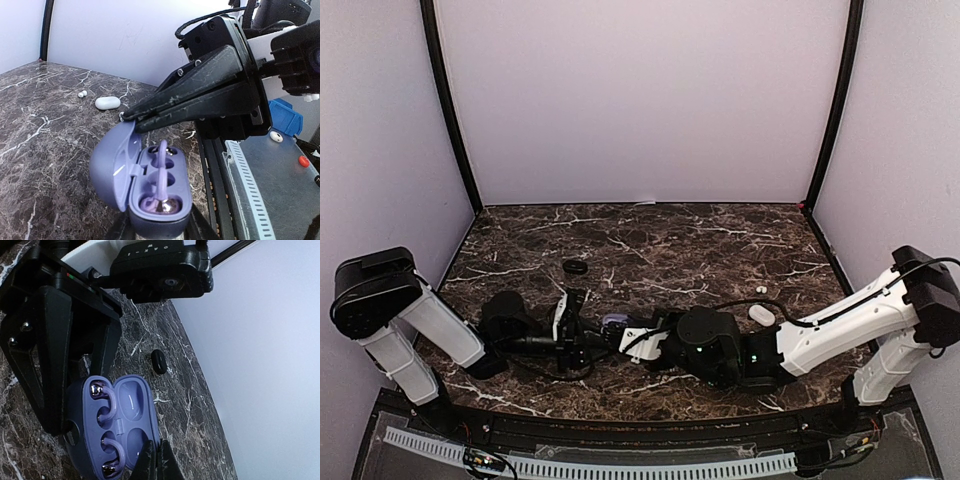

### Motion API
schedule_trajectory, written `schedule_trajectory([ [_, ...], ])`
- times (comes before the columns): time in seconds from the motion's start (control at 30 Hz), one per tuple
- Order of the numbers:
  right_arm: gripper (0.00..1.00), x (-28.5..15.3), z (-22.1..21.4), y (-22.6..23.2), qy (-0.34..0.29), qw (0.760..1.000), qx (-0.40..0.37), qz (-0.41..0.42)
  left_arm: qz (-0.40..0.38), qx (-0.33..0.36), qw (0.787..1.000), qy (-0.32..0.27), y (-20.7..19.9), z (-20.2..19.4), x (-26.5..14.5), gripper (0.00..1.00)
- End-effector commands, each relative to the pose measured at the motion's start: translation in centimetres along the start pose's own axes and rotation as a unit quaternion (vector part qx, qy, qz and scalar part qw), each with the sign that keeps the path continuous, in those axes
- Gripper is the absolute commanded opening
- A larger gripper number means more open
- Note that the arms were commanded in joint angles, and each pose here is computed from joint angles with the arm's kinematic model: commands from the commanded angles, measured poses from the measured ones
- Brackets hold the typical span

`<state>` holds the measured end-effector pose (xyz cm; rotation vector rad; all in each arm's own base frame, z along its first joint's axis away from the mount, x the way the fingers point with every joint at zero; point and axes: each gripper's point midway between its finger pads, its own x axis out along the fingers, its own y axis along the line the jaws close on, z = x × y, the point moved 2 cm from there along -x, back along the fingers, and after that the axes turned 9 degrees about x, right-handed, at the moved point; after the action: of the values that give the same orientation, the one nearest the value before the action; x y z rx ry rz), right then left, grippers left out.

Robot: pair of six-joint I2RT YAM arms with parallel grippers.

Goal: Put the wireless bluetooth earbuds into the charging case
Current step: Pass from the right arm to the left

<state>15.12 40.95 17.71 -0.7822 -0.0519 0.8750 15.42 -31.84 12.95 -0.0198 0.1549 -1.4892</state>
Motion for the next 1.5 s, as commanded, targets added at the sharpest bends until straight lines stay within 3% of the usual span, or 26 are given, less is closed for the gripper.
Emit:
schedule_trajectory([
  [0.0, 0.0, 0.7, 1.4, -0.4, -0.022, 1.0, 0.016, -0.01, -0.009, 0.013, 1.0, -0.007, -0.3, 0.7, 0.2, 0.33],
  [0.17, 0.0, 0.8, 1.4, -0.3, -0.022, 1.0, 0.016, -0.009, -0.01, 0.015, 1.0, -0.011, -0.4, 1.0, 0.1, 0.5],
  [0.33, 0.0, 0.9, 1.4, -0.1, -0.021, 1.0, 0.015, -0.006, -0.012, 0.024, 0.999, -0.022, -0.7, 1.5, -0.2, 0.52],
  [0.87, 0.03, 1.2, 1.1, 0.1, -0.013, 1.0, 0.01, -0.004, -0.012, 0.03, 0.999, -0.028, -0.9, 1.8, -0.5, 0.23],
  [1.47, 0.27, -0.6, 1.2, -1.1, -0.022, 0.999, 0.031, -0.005, 0.016, 0.028, 0.999, -0.016, -0.3, 1.2, -0.9, 0.2],
])
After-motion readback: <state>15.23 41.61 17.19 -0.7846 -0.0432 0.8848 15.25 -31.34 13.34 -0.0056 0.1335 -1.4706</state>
